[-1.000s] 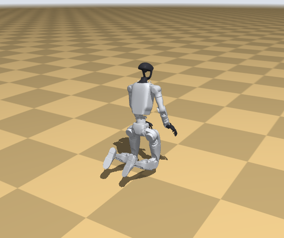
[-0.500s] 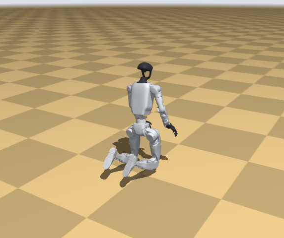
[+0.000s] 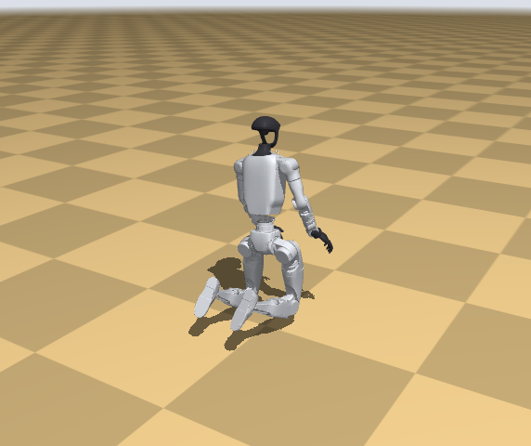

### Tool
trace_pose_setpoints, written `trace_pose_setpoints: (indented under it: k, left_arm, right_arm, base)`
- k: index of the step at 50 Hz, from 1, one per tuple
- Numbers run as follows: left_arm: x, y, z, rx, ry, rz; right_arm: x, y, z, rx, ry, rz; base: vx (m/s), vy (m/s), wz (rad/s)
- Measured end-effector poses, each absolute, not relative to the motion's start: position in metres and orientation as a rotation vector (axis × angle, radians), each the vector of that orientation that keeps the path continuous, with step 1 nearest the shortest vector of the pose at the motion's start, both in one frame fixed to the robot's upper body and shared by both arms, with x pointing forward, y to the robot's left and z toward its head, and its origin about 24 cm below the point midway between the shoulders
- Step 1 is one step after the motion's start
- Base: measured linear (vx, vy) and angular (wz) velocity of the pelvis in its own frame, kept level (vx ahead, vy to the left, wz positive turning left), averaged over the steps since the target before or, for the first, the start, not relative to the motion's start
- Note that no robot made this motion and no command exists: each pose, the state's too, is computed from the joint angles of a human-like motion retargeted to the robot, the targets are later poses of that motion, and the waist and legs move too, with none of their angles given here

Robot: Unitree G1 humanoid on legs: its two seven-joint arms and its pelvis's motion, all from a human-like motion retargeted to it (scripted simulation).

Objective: Static pose

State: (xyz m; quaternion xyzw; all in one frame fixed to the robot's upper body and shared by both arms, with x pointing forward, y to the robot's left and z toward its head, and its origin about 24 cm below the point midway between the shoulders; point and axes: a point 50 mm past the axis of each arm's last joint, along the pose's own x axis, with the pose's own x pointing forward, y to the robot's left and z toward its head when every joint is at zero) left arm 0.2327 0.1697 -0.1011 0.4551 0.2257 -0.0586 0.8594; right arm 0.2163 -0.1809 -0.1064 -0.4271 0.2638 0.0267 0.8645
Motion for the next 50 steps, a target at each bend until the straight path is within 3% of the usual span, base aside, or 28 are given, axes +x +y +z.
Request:
trace_pose_setpoints:
  k: [24,50]
  left_arm:
    - [0.228,0.165,-0.103,0.981,0.452,-0.177]
    - [0.217,0.152,-0.110,0.866,0.504,-0.148]
  right_arm:
    - [0.207,-0.174,-0.113,-0.961,0.549,0.210]
    - [0.198,-0.192,-0.114,-1.069,0.552,0.192]
  base:
    - [0.00,0.00,0.00]
    - [0.00,0.00,0.00]
